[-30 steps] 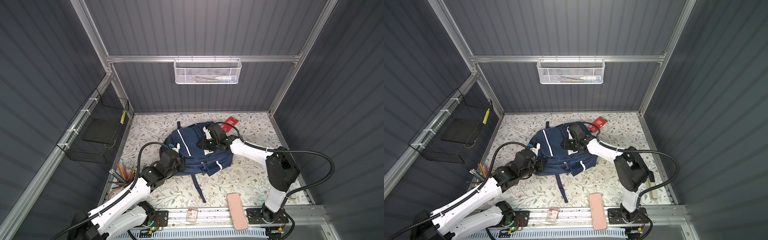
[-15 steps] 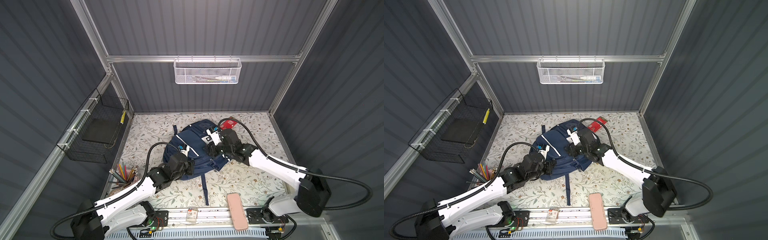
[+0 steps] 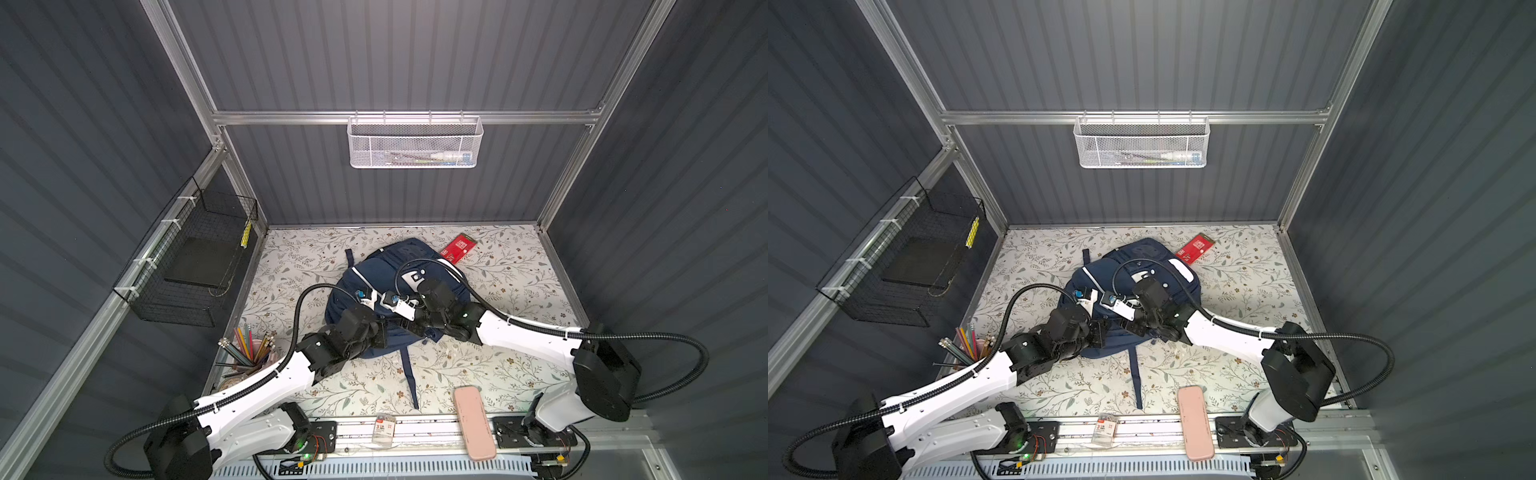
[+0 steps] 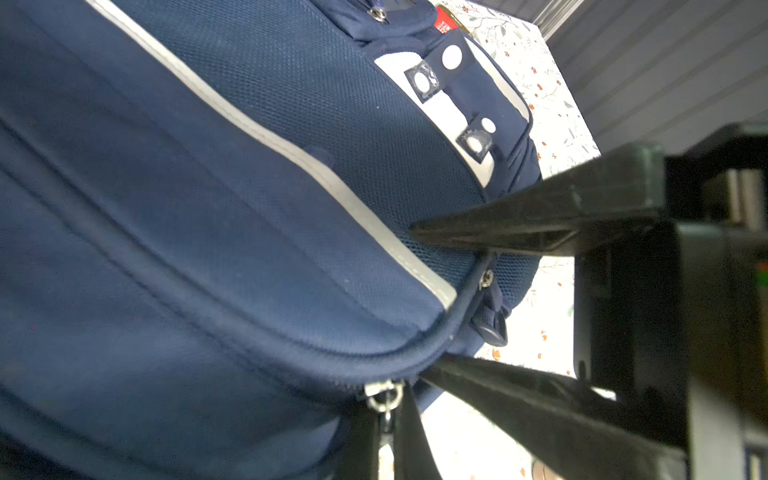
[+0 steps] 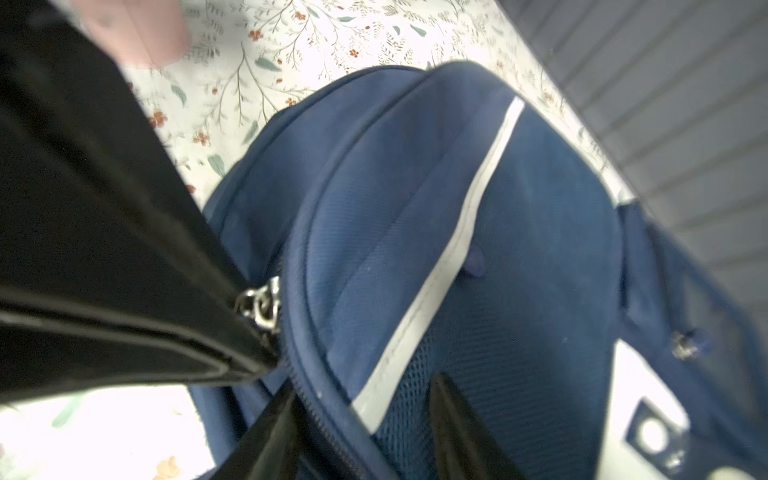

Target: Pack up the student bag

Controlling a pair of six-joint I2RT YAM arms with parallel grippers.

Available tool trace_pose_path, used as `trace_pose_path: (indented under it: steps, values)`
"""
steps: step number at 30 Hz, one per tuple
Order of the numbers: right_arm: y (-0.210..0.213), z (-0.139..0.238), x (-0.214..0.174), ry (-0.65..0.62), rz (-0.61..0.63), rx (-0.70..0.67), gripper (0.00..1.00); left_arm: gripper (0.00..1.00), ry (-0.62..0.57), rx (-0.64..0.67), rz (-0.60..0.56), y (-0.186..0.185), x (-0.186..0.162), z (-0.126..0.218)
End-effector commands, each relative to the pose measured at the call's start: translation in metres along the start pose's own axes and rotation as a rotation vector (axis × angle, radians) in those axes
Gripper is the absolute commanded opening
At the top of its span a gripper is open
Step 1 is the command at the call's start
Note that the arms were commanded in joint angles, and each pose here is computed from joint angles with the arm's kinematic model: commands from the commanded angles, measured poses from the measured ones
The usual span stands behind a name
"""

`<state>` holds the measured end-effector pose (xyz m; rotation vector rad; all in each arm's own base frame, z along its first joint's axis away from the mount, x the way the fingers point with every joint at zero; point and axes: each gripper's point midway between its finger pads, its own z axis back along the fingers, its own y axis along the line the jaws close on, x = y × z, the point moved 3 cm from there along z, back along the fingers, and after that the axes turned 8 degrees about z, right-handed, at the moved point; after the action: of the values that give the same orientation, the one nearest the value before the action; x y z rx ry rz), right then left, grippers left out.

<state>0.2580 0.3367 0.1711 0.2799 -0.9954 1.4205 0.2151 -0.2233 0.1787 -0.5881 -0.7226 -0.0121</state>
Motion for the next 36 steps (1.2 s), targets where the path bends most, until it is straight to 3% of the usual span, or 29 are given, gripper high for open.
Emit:
trace_pose_path:
  steps: [1,4,7,12,16,23,27,32,36]
  values:
    - [-0.002,0.001,0.004,-0.009,0.086,-0.002,0.26,0.00,-0.104,0.022,0.046,-0.001,0.022,0.011]
    - [0.005,0.003,-0.003,0.008,0.113,0.020,0.01,0.00,-0.157,0.094,0.048,0.011,0.029,0.020]
    - [0.016,0.006,-0.010,0.008,0.136,0.062,0.00,0.00,-0.204,0.175,0.040,0.026,0.045,0.029]
    - [0.030,0.012,-0.018,-0.022,0.203,0.093,0.00,0.00,-0.158,0.114,0.115,0.051,0.078,0.027]
    - [0.029,0.014,-0.025,-0.007,0.240,0.072,0.00,0.00,-0.158,0.123,0.076,0.049,0.090,0.030]
    - [0.034,0.019,-0.027,-0.032,0.219,0.085,0.00,0.00,-0.104,0.073,0.102,0.056,0.107,0.018]
    - [0.037,0.027,-0.026,-0.063,0.201,0.073,0.00,0.00,-0.135,0.136,0.068,0.066,0.117,0.022]
    - [0.039,0.037,-0.027,-0.079,0.178,0.058,0.00,0.00,-0.112,0.152,0.119,0.097,0.133,0.011]
    - [0.035,0.036,-0.032,-0.068,0.111,0.019,0.00,0.00,-0.106,0.142,0.100,0.094,0.137,0.013]
